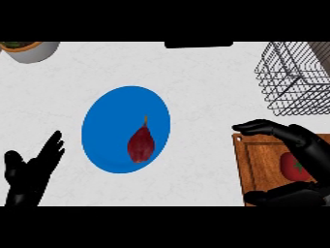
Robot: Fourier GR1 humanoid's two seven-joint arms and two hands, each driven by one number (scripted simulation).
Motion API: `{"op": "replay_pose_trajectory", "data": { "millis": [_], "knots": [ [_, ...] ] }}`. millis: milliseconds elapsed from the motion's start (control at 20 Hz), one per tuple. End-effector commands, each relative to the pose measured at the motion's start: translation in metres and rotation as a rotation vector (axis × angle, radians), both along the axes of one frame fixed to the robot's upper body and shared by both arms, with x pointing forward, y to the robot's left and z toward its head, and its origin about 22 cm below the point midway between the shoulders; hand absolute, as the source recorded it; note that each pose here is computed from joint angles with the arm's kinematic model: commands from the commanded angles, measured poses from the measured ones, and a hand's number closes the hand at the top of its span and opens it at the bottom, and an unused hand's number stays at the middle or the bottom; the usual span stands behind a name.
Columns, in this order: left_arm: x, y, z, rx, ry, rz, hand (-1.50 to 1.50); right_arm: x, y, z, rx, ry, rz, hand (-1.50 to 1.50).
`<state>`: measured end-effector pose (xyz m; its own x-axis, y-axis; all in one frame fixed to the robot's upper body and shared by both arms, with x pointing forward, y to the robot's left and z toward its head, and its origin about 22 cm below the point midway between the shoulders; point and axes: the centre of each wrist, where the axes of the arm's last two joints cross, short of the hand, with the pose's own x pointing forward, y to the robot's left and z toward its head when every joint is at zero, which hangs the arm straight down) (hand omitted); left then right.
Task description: Pick the tomato from the cutting board and place it in the basket
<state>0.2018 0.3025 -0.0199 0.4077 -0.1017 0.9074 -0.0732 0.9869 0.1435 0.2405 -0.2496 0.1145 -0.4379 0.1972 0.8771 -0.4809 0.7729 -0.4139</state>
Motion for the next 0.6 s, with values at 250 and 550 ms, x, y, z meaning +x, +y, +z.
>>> {"op": "replay_pose_trajectory", "data": {
  "millis": [250,550],
  "knots": [
    [-0.016,0.001,-0.025,-0.019,0.13,0.05,0.0,-0.006,-0.05,0.118,-0.632,-0.245,-0.306,-1.5],
    [-0.022,0.001,-0.021,-0.008,0.141,0.029,0.0,-0.011,-0.088,0.191,-0.823,-0.195,-0.29,-1.5]
  ]
}}
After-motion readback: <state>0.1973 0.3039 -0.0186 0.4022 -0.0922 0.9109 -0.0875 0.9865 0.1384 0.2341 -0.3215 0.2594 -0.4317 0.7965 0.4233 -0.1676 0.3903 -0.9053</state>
